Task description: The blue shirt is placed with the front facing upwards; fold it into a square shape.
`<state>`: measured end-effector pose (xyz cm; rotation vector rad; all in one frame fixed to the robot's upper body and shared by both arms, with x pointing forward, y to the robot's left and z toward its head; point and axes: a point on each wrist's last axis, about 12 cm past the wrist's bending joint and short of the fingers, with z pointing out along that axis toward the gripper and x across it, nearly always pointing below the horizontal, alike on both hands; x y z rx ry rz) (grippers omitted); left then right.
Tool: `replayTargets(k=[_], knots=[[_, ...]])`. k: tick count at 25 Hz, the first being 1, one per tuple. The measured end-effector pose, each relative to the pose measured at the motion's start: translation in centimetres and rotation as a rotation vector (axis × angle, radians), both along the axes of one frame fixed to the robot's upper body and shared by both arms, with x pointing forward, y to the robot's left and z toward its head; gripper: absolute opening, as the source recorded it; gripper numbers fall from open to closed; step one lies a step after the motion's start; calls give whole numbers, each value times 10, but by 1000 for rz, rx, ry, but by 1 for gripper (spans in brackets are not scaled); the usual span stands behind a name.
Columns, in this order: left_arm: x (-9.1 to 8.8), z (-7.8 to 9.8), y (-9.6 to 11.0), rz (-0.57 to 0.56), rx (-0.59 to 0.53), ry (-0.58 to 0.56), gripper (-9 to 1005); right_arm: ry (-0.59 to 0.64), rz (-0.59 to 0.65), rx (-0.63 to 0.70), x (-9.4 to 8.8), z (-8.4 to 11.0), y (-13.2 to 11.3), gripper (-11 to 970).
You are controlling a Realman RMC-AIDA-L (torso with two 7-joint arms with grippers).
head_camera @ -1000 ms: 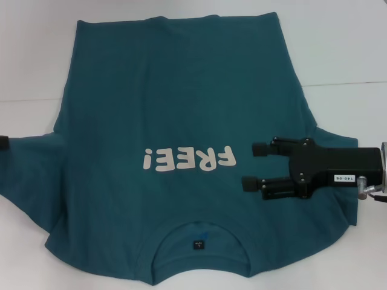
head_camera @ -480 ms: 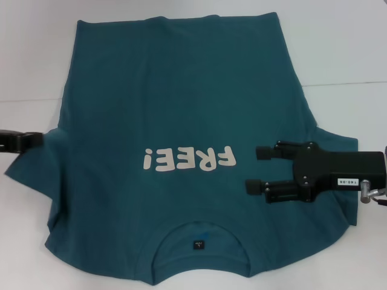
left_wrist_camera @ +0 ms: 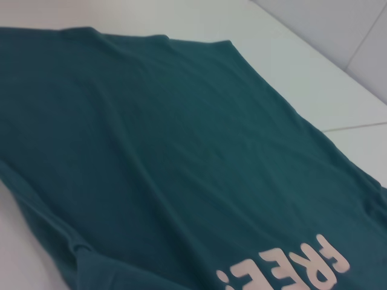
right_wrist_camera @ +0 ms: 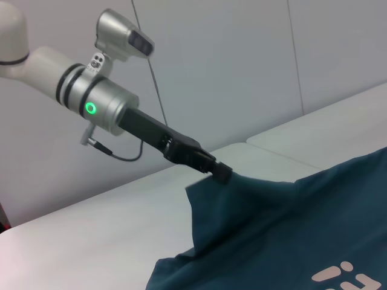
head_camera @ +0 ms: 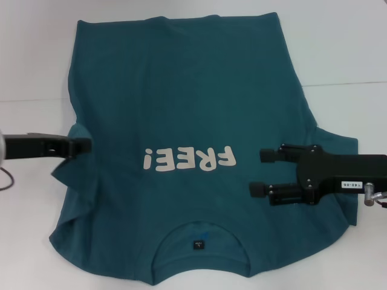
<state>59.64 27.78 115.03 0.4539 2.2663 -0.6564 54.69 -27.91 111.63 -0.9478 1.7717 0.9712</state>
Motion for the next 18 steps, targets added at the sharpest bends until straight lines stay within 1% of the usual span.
replayTargets(k=[5, 10, 16, 18], knots=[[7, -17, -21, -24, -1, 31, 71, -3, -1, -3, 0, 0, -1, 942], [13, -34, -45, -70, 10, 71, 76, -2, -3, -8, 0, 0, -2, 941], [15, -43, -67, -102, 1, 66, 81, -3, -7, -10, 1, 0, -3, 942], [16, -43, -72, -110, 3, 51, 167, -3, -8, -11, 1, 0, -3, 942]])
